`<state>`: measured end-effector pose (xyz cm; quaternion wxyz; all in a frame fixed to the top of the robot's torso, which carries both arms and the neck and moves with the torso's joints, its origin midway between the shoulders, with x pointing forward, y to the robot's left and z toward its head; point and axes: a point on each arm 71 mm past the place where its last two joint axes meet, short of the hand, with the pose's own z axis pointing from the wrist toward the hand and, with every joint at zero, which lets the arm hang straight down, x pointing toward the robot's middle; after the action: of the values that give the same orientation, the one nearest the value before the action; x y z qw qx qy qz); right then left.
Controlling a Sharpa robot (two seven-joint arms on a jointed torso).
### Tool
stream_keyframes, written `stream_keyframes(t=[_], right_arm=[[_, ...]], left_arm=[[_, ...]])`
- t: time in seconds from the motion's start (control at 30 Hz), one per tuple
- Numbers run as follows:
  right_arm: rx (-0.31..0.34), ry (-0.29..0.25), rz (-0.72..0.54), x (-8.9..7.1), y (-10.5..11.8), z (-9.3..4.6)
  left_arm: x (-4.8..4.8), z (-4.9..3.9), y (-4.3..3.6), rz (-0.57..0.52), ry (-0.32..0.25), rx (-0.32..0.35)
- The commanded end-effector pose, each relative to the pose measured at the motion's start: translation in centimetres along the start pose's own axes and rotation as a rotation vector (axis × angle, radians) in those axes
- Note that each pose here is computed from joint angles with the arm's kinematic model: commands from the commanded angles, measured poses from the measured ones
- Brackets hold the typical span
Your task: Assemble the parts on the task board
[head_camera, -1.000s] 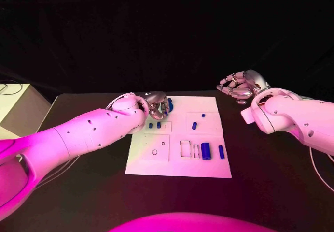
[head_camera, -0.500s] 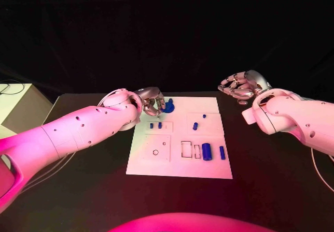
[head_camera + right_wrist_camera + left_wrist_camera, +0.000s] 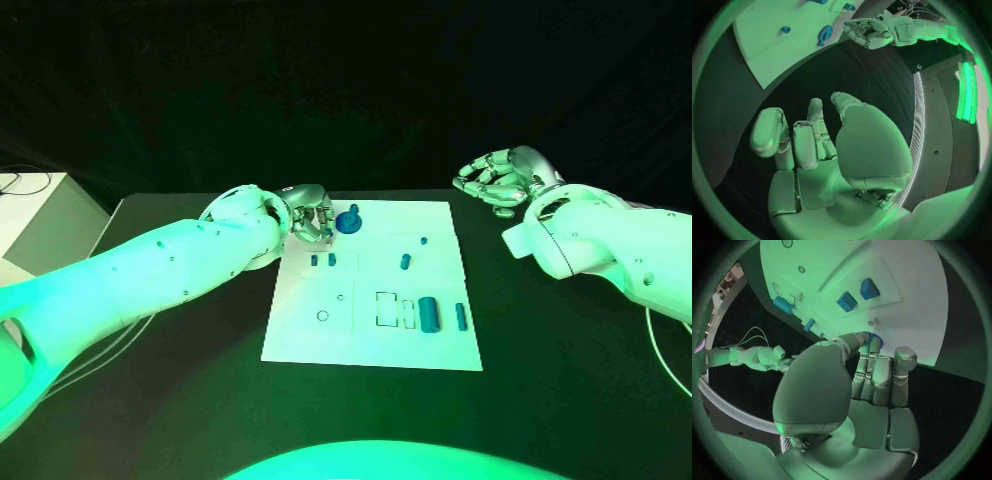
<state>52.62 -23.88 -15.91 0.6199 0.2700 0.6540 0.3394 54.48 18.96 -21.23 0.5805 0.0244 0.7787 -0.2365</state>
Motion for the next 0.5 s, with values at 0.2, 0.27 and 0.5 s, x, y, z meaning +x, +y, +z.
stream_keyframes(t=[0.2,0.27,0.5], right_arm=[[-0.014,0.001,-0.005,0.03,0.13,0.0],[-0.014,0.002,-0.005,0.04,0.14,0.0],[-0.014,0.001,-0.005,0.02,0.12,0.01]], left_arm=[[0.2,0.05,0.05,0.022,0.024,-0.001],[0.23,0.05,0.02,0.022,0.026,-0.001],[0.41,0.05,-0.05,0.026,0.048,-0.005]])
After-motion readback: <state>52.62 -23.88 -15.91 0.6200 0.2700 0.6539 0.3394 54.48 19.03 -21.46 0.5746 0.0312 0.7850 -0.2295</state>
